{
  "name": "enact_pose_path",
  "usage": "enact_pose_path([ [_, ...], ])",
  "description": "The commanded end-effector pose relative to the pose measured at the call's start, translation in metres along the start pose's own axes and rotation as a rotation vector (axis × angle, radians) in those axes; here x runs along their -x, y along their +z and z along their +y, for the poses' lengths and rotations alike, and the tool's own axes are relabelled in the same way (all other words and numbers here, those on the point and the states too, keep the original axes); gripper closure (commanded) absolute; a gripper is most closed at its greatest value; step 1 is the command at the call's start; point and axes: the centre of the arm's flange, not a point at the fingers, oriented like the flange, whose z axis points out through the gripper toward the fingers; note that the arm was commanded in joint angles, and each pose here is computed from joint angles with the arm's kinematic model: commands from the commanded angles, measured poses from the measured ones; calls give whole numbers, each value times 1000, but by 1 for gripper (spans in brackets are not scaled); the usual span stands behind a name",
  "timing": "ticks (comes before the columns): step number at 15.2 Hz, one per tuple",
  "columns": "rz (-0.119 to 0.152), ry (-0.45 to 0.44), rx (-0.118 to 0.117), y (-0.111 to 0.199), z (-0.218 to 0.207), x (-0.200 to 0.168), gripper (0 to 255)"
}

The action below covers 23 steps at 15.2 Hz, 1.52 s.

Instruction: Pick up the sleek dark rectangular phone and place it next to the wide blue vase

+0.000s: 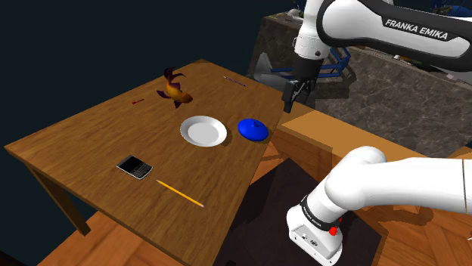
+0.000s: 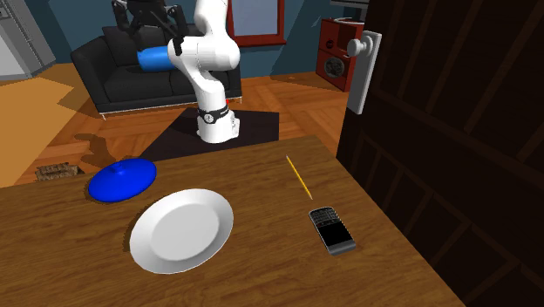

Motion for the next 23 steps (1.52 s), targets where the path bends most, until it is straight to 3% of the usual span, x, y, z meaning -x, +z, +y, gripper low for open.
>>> enact_pose_path([
  [1, 0, 0, 0, 0, 0, 0, 0],
  [23, 91, -80, -45, 109, -220, -130, 0],
])
